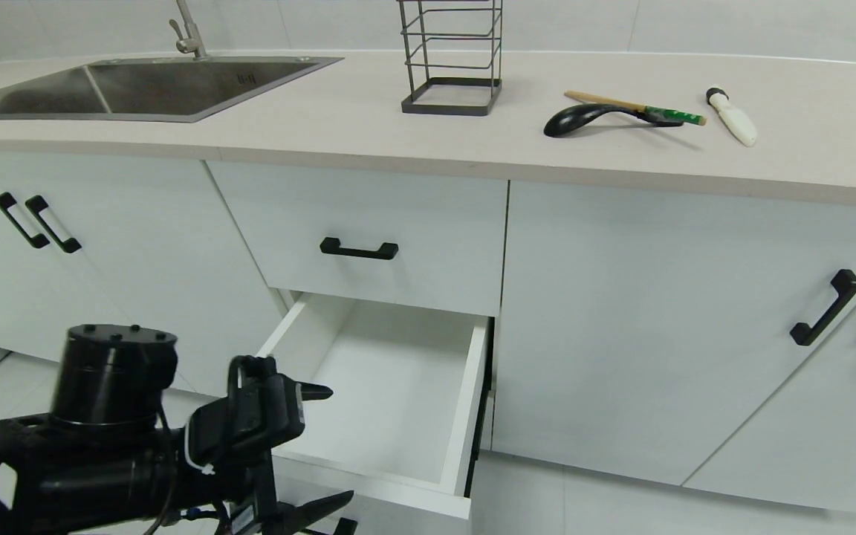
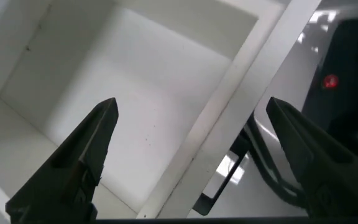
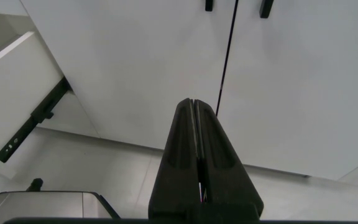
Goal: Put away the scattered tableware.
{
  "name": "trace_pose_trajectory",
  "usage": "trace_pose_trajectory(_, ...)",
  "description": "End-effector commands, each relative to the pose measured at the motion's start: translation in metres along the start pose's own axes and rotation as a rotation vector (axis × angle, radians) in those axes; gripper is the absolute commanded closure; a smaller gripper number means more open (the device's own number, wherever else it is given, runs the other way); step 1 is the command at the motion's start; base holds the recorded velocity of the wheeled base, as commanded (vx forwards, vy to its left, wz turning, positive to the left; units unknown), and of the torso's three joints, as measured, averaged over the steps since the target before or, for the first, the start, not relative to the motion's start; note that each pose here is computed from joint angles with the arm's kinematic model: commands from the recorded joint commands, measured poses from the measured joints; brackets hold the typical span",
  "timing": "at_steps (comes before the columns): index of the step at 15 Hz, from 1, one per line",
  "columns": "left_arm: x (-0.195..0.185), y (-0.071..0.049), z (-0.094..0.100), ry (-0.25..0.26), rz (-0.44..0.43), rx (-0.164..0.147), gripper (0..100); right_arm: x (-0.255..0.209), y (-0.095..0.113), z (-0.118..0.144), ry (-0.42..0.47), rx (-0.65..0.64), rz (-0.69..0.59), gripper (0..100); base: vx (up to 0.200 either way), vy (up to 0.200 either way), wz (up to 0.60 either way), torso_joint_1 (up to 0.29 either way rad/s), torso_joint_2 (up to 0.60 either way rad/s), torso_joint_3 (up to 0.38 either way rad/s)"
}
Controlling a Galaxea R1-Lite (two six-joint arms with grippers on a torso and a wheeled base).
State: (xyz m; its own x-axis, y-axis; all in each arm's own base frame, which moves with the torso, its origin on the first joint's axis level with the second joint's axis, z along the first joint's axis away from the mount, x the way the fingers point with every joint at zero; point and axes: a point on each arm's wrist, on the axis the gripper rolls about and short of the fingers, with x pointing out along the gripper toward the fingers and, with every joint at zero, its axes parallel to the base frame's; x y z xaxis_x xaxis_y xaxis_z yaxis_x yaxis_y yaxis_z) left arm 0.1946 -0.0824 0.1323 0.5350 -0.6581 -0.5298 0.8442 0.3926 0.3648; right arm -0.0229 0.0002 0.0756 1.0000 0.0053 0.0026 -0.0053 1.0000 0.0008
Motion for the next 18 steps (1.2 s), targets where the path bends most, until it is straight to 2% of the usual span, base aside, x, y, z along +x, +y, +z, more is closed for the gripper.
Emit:
trace_pose_trajectory(1, -0.050, -0.006, 0.030, -0.190, 0.108, -0.045, 0, 0.000, 0.000, 0.000, 0.001, -0.001, 0.001, 100, 0.000, 0.000, 0.00, 0.000, 0.00, 0.000)
trace_pose_trajectory(3, -0.091, -0.013, 0.044, -0.332, 0.199, -0.240, 0, 0.000, 0.000, 0.000, 0.001, -0.001, -0.002, 100, 0.000, 0.000, 0.00, 0.000, 0.00, 0.000)
trace_pose_trajectory(4, -0.111, -0.018, 0.046, -0.405, 0.248, -0.348, 0, 0.000, 0.000, 0.000, 0.001, -0.001, -0.002, 100, 0.000, 0.000, 0.00, 0.000, 0.00, 0.000)
trace_pose_trajectory(5, -0.129, -0.025, 0.046, -0.457, 0.315, -0.408, 0, 0.000, 0.000, 0.000, 0.001, -0.001, -0.002, 100, 0.000, 0.000, 0.00, 0.000, 0.00, 0.000)
trace_pose_trajectory(6, -0.144, -0.038, 0.039, -0.486, 0.395, -0.404, 0, 0.000, 0.000, 0.000, 0.001, -0.001, -0.002, 100, 0.000, 0.000, 0.00, 0.000, 0.00, 0.000)
trace_pose_trajectory(7, -0.155, -0.055, 0.030, -0.523, 0.442, -0.381, 0, 0.000, 0.000, 0.000, 0.001, -0.001, 0.001, 100, 0.000, 0.000, 0.00, 0.000, 0.00, 0.000)
trace_pose_trajectory(8, -0.161, -0.070, 0.021, -0.538, 0.471, -0.370, 0, 0.000, 0.000, 0.000, 0.003, -0.002, 0.001, 100, 0.000, 0.000, 0.00, 0.000, 0.00, 0.000)
trace_pose_trajectory(10, -0.171, -0.110, -0.005, -0.579, 0.598, -0.336, 0, 0.000, 0.000, 0.000, 0.003, -0.002, 0.001, 100, 0.000, 0.000, 0.00, 0.000, 0.00, 0.000)
trace_pose_trajectory(11, -0.173, -0.120, -0.010, -0.595, 0.627, -0.328, 0, 0.000, 0.000, 0.000, 0.003, -0.002, 0.001, 100, 0.000, 0.000, 0.00, 0.000, 0.00, 0.000)
trace_pose_trajectory(13, -0.173, -0.148, -0.028, -0.600, 0.651, -0.358, 0, 0.000, 0.000, 0.000, 0.003, -0.004, 0.001, 100, 0.000, 0.000, 0.00, 0.000, 0.00, 0.000)
trace_pose_trajectory(14, -0.172, -0.154, -0.033, -0.590, 0.647, -0.370, 0, 0.000, 0.000, 0.000, 0.003, -0.002, 0.001, 100, 0.000, 0.000, 0.00, 0.000, 0.00, 0.000)
trace_pose_trajectory(16, -0.157, -0.171, -0.061, -0.494, 0.702, -0.456, 0, 0.000, 0.000, 0.000, 0.003, -0.002, 0.001, 100, 0.000, 0.000, 0.00, 0.000, 0.00, 0.000)
trace_pose_trajectory(17, -0.145, -0.173, -0.076, -0.419, 0.739, -0.512, 0, 0.000, 0.000, 0.000, 0.003, -0.002, 0.001, 100, 0.000, 0.000, 0.00, 0.000, 0.00, 0.000)
trace_pose_trajectory(18, -0.141, -0.173, -0.083, -0.382, 0.815, -0.547, 0, 0.000, 0.000, 0.000, 0.003, -0.002, 0.001, 100, 0.000, 0.000, 0.00, 0.000, 0.00, 0.000)
